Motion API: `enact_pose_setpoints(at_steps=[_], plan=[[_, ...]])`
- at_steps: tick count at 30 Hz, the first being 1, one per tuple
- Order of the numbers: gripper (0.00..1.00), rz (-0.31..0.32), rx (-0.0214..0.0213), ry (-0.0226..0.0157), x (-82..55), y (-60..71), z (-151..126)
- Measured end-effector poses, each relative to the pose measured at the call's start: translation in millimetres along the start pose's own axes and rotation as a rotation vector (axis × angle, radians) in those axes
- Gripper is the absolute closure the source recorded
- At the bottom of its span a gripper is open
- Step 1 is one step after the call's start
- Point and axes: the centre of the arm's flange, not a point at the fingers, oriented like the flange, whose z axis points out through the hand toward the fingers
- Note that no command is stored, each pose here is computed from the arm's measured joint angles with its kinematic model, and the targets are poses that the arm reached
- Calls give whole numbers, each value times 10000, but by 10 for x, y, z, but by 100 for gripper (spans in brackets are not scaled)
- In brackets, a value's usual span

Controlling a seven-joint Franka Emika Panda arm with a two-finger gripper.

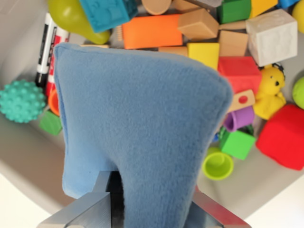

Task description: Pick an object from the bin

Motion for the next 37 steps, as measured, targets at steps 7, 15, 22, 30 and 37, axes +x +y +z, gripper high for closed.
enact_pose_setpoints(at_steps=[7, 15, 22, 30, 37], plan=[[100, -1, -12, 5, -1, -2, -194], [100, -1, -14, 8, -1, -2, -369], [100, -1, -16, 9, -1, -4, -450], [100, 0, -22, 10, -1, -5, -464], [100, 0, -23, 10, -1, -5, -463]])
